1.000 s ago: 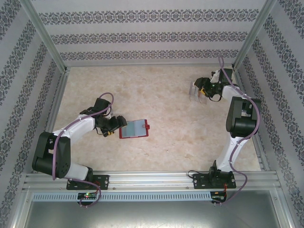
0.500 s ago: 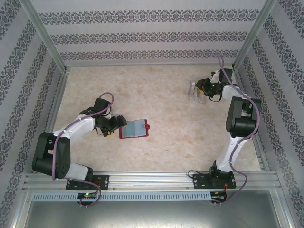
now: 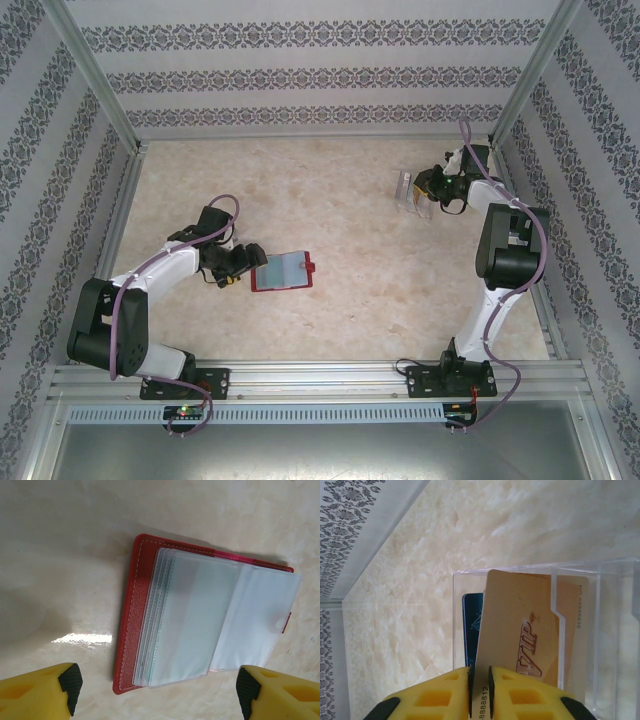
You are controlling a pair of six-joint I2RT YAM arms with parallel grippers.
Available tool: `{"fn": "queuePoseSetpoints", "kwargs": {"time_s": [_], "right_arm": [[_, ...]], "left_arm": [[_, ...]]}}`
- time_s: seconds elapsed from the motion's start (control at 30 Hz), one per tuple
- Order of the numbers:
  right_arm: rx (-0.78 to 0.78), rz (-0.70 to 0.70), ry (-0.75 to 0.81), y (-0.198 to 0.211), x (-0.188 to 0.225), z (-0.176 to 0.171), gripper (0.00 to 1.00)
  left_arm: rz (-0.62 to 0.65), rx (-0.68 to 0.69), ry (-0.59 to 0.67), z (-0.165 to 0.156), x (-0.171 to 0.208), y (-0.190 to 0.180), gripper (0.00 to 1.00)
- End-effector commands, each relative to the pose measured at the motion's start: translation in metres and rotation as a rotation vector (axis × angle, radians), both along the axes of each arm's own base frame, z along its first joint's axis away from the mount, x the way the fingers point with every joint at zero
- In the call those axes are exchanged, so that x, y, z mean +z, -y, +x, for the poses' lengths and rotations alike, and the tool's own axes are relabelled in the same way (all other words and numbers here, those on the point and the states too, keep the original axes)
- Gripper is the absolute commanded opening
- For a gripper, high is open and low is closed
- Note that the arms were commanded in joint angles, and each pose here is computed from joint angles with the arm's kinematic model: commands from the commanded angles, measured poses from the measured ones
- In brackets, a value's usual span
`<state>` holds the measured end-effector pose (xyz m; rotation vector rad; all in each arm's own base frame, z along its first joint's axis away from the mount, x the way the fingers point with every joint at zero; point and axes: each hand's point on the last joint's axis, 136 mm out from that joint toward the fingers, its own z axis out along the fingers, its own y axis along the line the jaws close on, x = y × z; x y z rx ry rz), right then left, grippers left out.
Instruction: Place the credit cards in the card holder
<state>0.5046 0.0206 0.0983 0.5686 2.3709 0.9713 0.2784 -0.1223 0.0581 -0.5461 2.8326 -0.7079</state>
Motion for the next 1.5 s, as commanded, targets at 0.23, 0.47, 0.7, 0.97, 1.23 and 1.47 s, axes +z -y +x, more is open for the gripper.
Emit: {"fn": "queuePoseSetpoints", "kwargs": {"time_s": [0.23,0.47,0.7,0.97,1.23,1.47], "right_arm": [[0.002,-0.012,0.012,0.004,0.009,-0.002,0.06],[0.0,-0.062,0.002,0.01,0.012,-0.006,0.0],[-0.003,-0.176,-0.028,0.018,0.011,-0.014,0.06],[0.004,-0.355,-0.089,0.023,0.009,-0.021,0.07],[0.047,-0.372,-0.053,0.008,0.018,-0.018,0.33],[0.075,-0.367,-0.058,-0.003,0.014,-0.014,0.45]], "left_arm": [[0.0,-0.004,-0.004,-0.002,-0.002,0.002,0.83],[-0.003,-0.003,-0.005,-0.001,-0.001,0.002,0.83],[-0.008,-0.008,-0.004,0.001,0.0,0.003,0.83],[-0.012,-0.01,-0.001,0.003,0.001,0.005,0.83],[-0.015,-0.014,-0.003,0.004,0.001,0.006,0.83],[-0.01,-0.016,-0.004,0.003,-0.001,0.005,0.83]]}}
